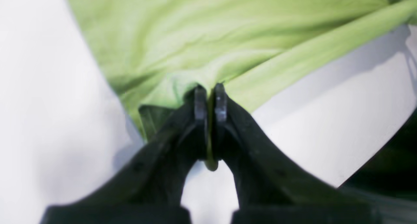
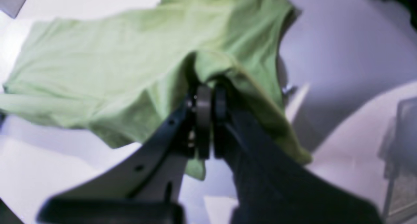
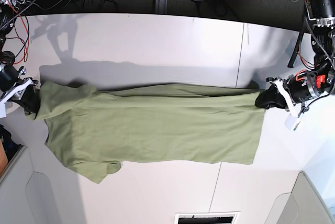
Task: Layout the t-shirt on the table in an organized manner, then fold the t-shirt properly
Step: 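Grasp the shirt's side edge with both grippers and pull it taut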
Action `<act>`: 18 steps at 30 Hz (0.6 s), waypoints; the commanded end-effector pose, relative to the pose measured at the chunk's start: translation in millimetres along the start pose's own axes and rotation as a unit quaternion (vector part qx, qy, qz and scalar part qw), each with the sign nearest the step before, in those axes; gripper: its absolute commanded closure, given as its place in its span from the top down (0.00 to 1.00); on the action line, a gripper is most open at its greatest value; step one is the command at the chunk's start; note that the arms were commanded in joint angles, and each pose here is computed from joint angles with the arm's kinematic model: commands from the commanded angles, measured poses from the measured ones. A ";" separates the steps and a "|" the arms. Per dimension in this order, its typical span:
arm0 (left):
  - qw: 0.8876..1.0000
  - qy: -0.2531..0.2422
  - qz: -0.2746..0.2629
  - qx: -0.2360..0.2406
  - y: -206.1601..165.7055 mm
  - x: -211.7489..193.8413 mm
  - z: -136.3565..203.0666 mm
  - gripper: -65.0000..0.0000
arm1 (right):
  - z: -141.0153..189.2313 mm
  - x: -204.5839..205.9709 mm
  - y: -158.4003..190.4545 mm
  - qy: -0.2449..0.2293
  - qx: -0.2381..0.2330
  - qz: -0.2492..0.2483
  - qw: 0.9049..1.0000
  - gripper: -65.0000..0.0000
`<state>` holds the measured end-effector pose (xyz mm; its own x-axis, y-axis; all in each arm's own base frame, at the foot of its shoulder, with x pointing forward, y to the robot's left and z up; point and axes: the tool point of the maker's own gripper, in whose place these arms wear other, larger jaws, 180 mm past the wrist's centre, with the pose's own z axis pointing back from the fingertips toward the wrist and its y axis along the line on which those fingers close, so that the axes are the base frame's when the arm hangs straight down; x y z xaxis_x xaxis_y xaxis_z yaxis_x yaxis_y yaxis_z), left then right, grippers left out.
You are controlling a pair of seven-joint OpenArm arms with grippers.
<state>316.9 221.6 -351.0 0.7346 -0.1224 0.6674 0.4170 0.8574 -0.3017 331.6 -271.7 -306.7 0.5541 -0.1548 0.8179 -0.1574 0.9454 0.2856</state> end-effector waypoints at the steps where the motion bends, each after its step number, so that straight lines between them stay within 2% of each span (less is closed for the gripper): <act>1: 1.000 -0.016 -0.012 0.005 5.0 14.9 0.7 0.00 | 2.5 17.1 -5.6 -0.027 -0.004 0.004 1.000 0.00; 6: 0.999 -0.035 -0.024 0.031 23.6 31.4 -15.9 0.00 | -15.1 20.5 -21.3 -0.036 -0.003 -0.040 0.999 0.00; 10: 0.999 -0.032 -0.009 0.035 32.0 31.4 -20.9 0.00 | -30.5 23.8 -32.3 -0.039 -0.004 -0.069 0.997 0.00; 14: 0.999 -0.022 0.004 0.037 35.5 23.8 -27.6 0.00 | -48.8 15.1 -36.1 -0.019 -0.004 -0.086 0.996 0.00; 17: 0.999 -0.022 0.005 0.035 34.0 22.6 -29.3 0.24 | -57.1 5.7 -29.4 -0.007 0.005 -0.085 0.996 0.00; 18: 0.999 -0.022 0.005 0.035 34.1 22.9 -29.1 0.31 | -58.6 3.2 -27.2 -0.002 0.008 -0.083 0.997 0.07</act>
<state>350.2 227.5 -384.7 0.7525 -0.0972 0.6514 0.3595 0.8893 -0.2826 373.0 -271.0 -364.1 0.6302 -0.3050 0.7140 -0.0602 0.8976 0.4366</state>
